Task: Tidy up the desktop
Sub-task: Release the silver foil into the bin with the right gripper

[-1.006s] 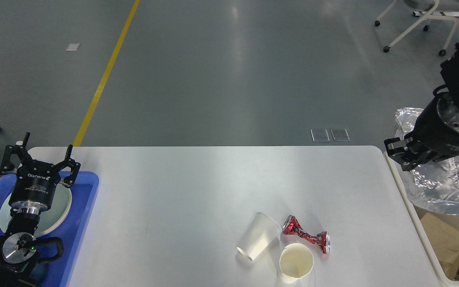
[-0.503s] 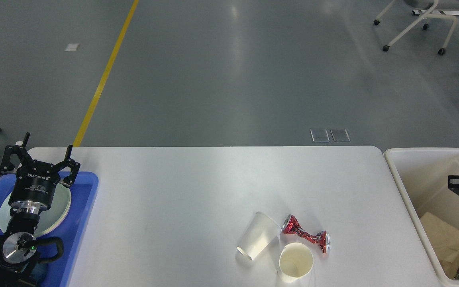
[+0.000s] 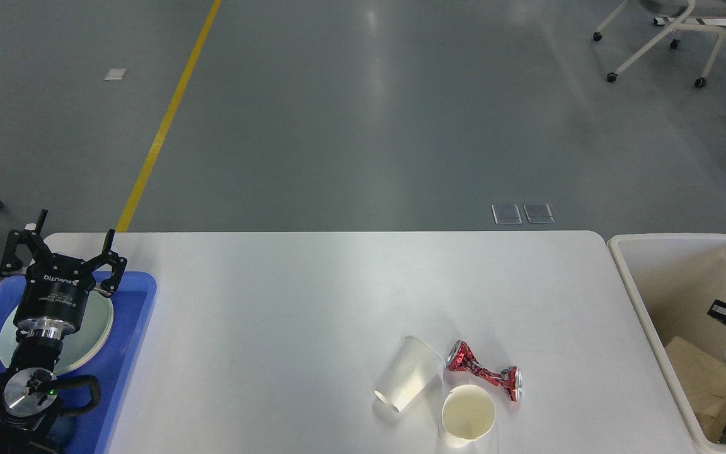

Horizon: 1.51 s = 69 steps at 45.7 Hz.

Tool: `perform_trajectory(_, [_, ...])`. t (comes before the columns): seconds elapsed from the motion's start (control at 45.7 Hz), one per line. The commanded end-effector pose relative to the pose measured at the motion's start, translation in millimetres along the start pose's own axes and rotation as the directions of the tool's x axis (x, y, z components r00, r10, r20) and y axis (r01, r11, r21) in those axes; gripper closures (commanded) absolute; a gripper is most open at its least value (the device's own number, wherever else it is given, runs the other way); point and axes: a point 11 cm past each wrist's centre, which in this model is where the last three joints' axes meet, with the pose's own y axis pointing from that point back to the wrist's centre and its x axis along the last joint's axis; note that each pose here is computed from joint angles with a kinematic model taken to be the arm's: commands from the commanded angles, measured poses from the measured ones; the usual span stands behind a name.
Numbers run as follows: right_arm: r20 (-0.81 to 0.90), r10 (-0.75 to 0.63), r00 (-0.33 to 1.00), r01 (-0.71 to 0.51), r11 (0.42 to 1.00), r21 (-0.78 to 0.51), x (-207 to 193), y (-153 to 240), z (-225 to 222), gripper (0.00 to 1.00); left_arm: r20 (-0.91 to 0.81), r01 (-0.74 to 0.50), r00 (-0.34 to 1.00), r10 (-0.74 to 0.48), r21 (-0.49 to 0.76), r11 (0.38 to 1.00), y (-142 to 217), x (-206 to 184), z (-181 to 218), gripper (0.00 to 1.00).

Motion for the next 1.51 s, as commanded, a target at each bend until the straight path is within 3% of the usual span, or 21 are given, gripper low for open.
perform_trajectory(0.0, [0.064,0.060,0.996,-0.058,0.998,-0.036,-25,-21,-1,1.00,0.000,0.000,1.000,0.000,0.000,1.000,0,0,0,0.03])
perform_trajectory(0.262, [0.117,0.122,0.986,-0.119,0.992,-0.032,-60,-30,-19,1.00,0.000,0.000,1.000,0.000,0.000,1.000,0,0,0,0.03])
perform_trajectory(0.744, [0.100,0.099,0.990,-0.097,0.995,-0.018,-79,-32,-28,1.00,0.000,0.000,1.000,0.000,0.001,1.000,0,0,0,0.03])
perform_trajectory(0.765, [0.099,0.099,0.990,-0.098,0.995,-0.019,-79,-32,-28,0.97,0.000,0.000,1.000,0.000,0.001,1.000,0,0,0,0.03])
perform_trajectory(0.853, [0.103,0.109,0.989,-0.107,0.994,-0.019,-78,-31,-28,0.47,0.000,0.000,1.000,0.000,0.001,1.000,0,0,0,0.03])
perform_trajectory(0.919, [0.120,0.140,0.983,-0.139,0.990,-0.019,-75,-31,-30,0.20,0.000,0.000,1.000,0.000,0.001,1.000,0,0,0,0.03])
perform_trajectory(1.028, [0.121,0.140,0.983,-0.139,0.990,-0.018,-76,-31,-30,0.15,0.000,0.000,1.000,0.000,0.001,1.000,0,0,0,0.03])
perform_trajectory(1.487, [0.139,0.152,0.978,-0.154,0.988,0.004,-61,-26,-40,0.11,0.000,0.000,1.000,0.000,0.001,1.000,0,0,0,0.03])
